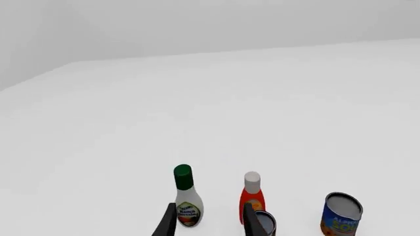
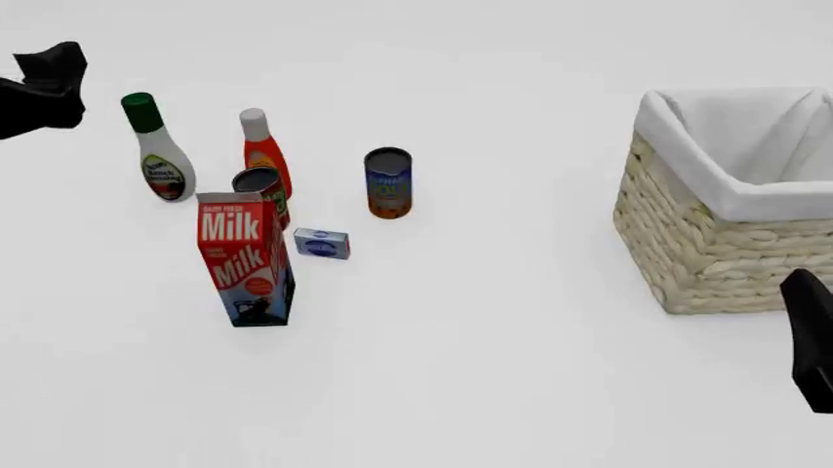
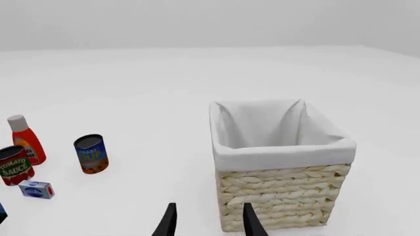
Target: Pick the salad dressing and place it in the basket.
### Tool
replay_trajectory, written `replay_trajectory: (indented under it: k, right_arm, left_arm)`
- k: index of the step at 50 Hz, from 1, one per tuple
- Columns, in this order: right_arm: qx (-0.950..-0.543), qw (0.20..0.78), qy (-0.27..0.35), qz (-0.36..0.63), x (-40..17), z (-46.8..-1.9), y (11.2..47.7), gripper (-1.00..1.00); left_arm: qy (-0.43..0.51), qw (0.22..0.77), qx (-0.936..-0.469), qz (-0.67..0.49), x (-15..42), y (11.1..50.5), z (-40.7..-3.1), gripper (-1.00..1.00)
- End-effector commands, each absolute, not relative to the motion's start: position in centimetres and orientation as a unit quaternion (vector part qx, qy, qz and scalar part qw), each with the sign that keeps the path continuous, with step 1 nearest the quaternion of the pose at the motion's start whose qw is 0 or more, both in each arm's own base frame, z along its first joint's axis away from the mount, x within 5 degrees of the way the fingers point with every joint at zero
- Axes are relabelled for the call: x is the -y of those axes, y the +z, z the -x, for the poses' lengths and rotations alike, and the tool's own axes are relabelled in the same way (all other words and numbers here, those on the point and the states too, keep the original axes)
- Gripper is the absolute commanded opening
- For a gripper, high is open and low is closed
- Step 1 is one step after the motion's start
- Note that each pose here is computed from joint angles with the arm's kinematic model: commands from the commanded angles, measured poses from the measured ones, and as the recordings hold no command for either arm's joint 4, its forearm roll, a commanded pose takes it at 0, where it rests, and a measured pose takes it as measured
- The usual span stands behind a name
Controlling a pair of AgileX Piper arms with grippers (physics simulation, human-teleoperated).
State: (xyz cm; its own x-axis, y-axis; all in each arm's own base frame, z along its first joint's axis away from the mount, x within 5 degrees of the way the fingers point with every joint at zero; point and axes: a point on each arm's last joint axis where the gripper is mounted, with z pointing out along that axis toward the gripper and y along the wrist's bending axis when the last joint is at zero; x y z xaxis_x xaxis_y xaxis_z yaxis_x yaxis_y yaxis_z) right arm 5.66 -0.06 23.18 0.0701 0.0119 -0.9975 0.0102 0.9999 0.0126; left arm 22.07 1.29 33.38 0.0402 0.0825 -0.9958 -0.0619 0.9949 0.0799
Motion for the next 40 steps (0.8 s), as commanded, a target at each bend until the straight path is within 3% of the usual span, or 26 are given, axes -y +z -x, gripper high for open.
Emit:
replay_trajectory:
  k: [1,17,40]
  right_arm:
    - [-0.683,0.730,0.002,-0.008,0.1,-5.9,23.0,1.00]
    - [-0.686,0.727,0.002,-0.006,0.0,-6.4,22.7,1.00]
    - [-0.686,0.728,0.000,-0.004,0.0,-6.4,23.0,1.00]
  left_arm:
    - [0.041,0.712,-0.701,0.006,-1.7,34.2,-26.2,1.00]
    - [0.044,0.701,-0.711,0.021,-2.9,35.7,-31.0,1.00]
    - [0.062,0.666,-0.742,0.038,-5.7,34.4,-39.4,1.00]
